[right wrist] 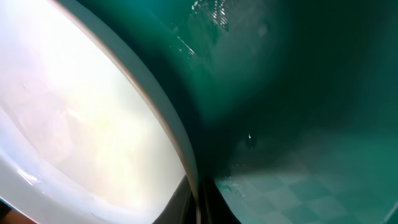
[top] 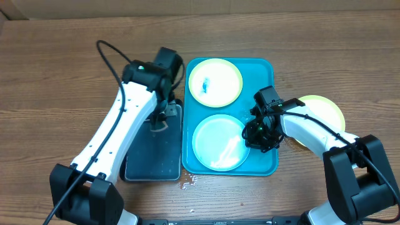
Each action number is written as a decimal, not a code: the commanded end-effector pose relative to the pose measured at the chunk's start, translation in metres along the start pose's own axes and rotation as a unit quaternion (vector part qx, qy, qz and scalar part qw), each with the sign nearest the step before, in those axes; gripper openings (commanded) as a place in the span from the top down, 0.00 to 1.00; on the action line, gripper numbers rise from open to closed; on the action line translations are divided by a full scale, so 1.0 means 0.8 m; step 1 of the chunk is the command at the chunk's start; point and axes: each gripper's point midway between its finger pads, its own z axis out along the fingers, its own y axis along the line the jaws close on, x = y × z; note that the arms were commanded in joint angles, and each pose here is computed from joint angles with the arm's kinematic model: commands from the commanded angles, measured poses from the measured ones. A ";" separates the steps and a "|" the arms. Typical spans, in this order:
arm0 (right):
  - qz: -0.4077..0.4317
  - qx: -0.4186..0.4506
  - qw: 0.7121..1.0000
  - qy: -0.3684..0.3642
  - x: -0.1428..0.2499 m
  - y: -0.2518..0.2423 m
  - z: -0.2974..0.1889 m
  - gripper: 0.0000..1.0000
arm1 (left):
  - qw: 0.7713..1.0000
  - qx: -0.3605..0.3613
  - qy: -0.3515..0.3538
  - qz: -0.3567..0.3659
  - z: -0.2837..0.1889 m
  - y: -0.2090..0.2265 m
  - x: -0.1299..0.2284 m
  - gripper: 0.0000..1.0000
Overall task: Clean dirty plates on tray and stack at the side
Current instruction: 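Return the sponge to the black tray with the left gripper, then lift the white plate with the right gripper over the black tray, then place the white plate onto the yellow plate right of the tray, then grasp the upper yellow plate rim with the right gripper, drag it down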
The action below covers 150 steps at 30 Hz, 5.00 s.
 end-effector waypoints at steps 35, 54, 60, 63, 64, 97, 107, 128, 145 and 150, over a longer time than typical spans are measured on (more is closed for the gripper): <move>-0.310 0.144 0.877 -0.337 -0.032 0.255 -0.164 0.96 | 0.934 0.185 -0.277 -0.130 -0.260 0.148 0.015 0.00; -0.318 0.308 0.697 -0.564 0.036 0.310 -0.241 0.96 | 0.936 0.184 -0.271 -0.129 -0.260 0.150 0.028 0.00; -0.320 0.314 0.680 -0.580 0.049 0.315 -0.248 0.96 | 0.941 0.181 -0.256 -0.129 -0.250 0.147 0.019 0.00; -0.319 0.314 0.680 -0.580 0.049 0.315 -0.248 0.96 | 0.943 0.179 -0.248 -0.129 -0.244 0.145 0.015 0.00; -0.319 0.314 0.680 -0.580 0.049 0.315 -0.248 0.96 | 0.944 0.178 -0.245 -0.129 -0.242 0.145 0.013 0.00; -0.135 0.018 0.948 -0.286 -0.024 0.267 -0.138 0.96 | 0.944 0.145 -0.260 -0.142 -0.254 0.169 0.054 0.00; 0.102 -0.166 0.953 -0.231 -0.104 0.057 -0.298 0.96 | 0.956 0.176 -0.221 -0.079 -0.237 0.141 0.040 0.00; 0.385 0.011 0.911 -0.149 -0.009 -0.264 -0.175 0.74 | 0.963 0.169 -0.199 -0.067 -0.222 0.137 0.028 0.00; -0.008 0.056 0.947 -0.317 -0.163 0.014 -0.228 0.41 | 0.960 0.172 -0.210 -0.067 -0.224 0.136 0.018 0.00; -0.032 0.067 0.939 -0.336 -0.217 0.038 -0.174 0.40 | 0.961 0.183 -0.196 -0.064 -0.222 0.130 0.025 0.00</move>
